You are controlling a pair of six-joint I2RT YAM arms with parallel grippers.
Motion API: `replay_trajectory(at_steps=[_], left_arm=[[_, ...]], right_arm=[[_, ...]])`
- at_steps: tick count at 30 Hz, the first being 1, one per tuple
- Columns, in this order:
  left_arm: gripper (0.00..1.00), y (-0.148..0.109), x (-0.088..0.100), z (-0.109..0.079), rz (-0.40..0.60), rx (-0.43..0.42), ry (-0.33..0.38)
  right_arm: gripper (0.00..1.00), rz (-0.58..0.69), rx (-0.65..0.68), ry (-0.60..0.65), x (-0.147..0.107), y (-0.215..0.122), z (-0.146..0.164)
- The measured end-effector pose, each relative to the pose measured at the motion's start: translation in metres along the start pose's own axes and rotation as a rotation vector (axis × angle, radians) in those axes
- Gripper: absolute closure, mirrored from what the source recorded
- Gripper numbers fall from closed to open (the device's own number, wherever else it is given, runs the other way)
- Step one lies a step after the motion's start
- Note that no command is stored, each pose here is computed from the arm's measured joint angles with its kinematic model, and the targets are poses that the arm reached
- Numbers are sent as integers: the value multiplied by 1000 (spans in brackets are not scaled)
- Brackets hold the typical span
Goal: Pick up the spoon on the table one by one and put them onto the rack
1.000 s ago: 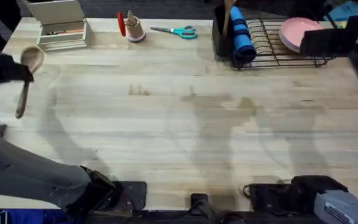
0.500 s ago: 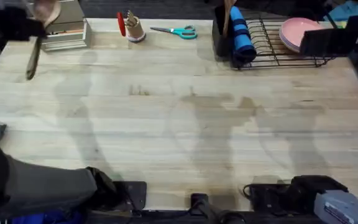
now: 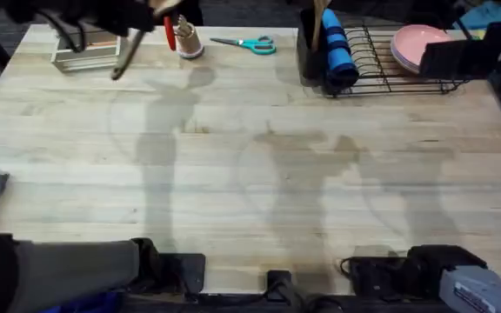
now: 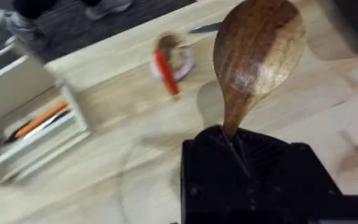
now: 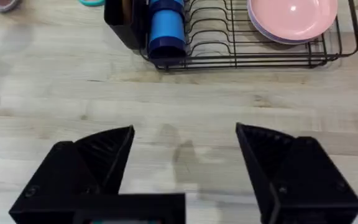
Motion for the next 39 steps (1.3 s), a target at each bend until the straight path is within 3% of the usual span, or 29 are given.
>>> replay_trajectory(at_steps=[9, 13, 19, 27, 31, 39], left_arm=[[956, 17, 27, -65, -58, -130, 140], [956, 21, 44, -93, -126, -175, 170], [955, 27, 70, -122, -248, -233, 166], [956, 76, 81, -169, -306, -358, 185], [955, 88, 89, -190, -369, -396, 209], [955, 87, 117, -202, -536, -442, 134]], right_arm=[[6, 0, 0, 0, 0, 0, 0], [6, 0, 0, 0, 0, 0, 0], [6, 0, 0, 0, 0, 0, 0], [6, 0, 0, 0, 0, 0, 0], [6, 0, 0, 0, 0, 0, 0], [6, 0, 0, 0, 0, 0, 0]])
Point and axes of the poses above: each hand's point on the last joint's axis, 136 mm out from that joint toward the fingers, its own y axis out along the fingers, its own z axis along the line the jaws close on, x = y × z, the point moved 7 cm from there along -y, back along the fingers, and after that the axes turned 2 degrees about -y, right-handed, at the moved point
